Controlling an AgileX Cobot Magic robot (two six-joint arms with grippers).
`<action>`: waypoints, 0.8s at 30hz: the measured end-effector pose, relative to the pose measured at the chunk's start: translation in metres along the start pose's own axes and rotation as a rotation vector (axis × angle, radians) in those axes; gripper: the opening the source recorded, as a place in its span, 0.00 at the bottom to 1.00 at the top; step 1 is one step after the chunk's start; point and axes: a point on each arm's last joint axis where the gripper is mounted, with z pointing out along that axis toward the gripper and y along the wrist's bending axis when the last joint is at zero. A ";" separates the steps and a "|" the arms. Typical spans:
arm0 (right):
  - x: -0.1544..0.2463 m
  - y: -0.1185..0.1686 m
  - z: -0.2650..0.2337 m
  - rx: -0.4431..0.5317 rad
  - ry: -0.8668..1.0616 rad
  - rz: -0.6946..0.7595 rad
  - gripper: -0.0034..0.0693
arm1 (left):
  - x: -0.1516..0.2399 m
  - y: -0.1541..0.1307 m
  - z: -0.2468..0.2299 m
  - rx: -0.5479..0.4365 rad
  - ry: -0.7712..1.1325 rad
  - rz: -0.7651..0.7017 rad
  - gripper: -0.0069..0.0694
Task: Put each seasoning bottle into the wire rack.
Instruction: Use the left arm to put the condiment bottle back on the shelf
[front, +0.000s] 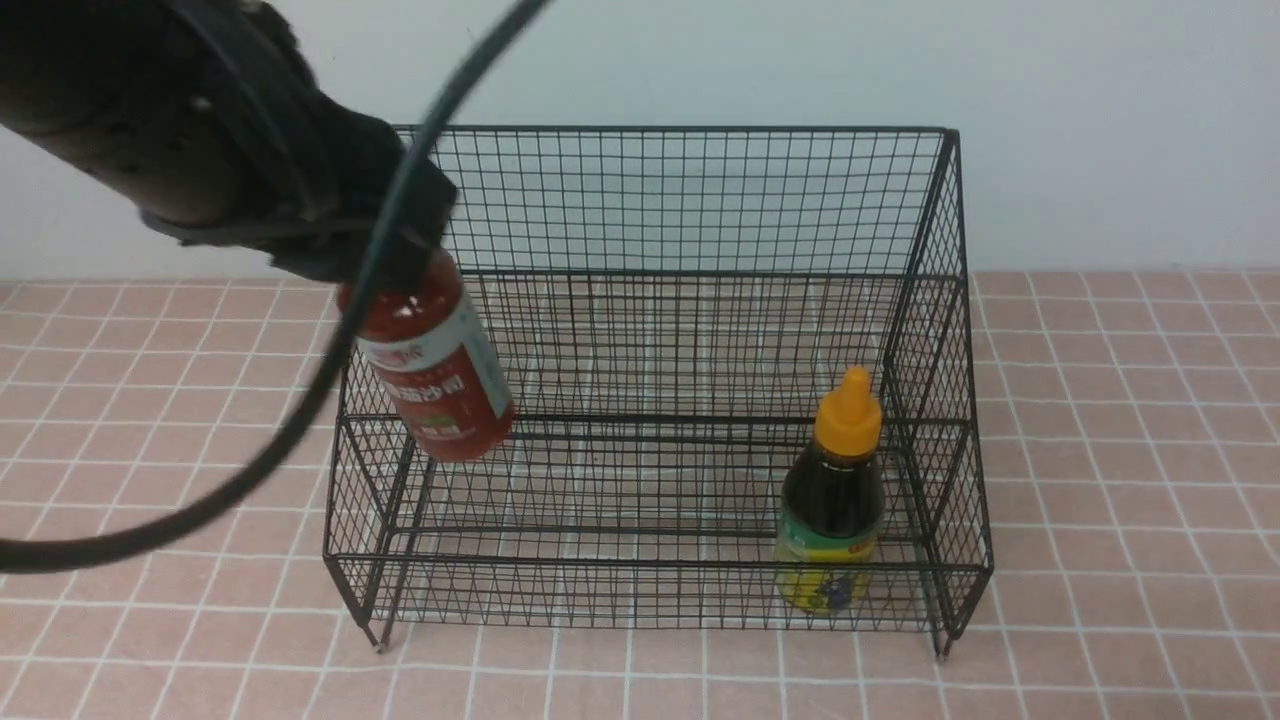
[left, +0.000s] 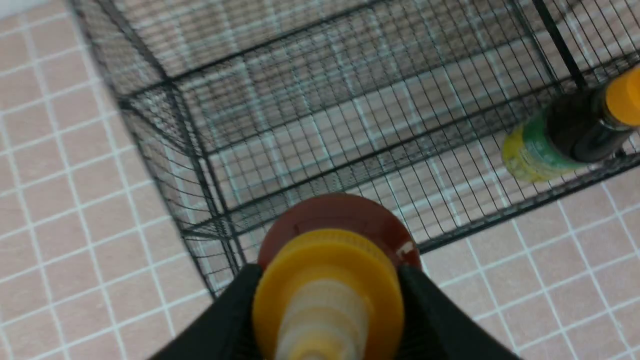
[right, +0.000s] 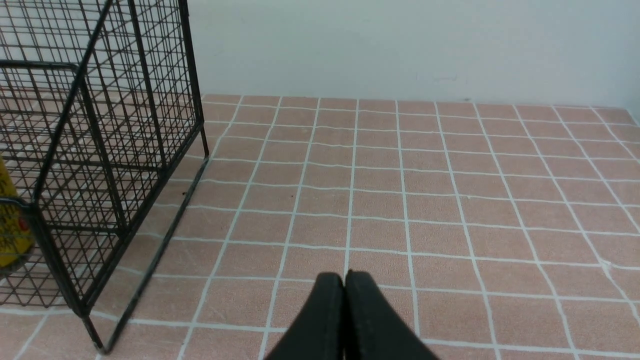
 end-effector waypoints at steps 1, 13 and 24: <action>0.000 0.000 0.000 0.000 0.000 0.000 0.03 | -0.002 -0.003 0.009 0.001 0.022 0.010 0.47; 0.000 0.000 0.000 0.000 0.000 0.000 0.03 | -0.014 -0.014 0.112 -0.042 0.261 0.024 0.47; 0.000 0.000 0.000 0.000 0.000 0.000 0.03 | -0.013 -0.023 0.135 0.020 0.313 -0.005 0.47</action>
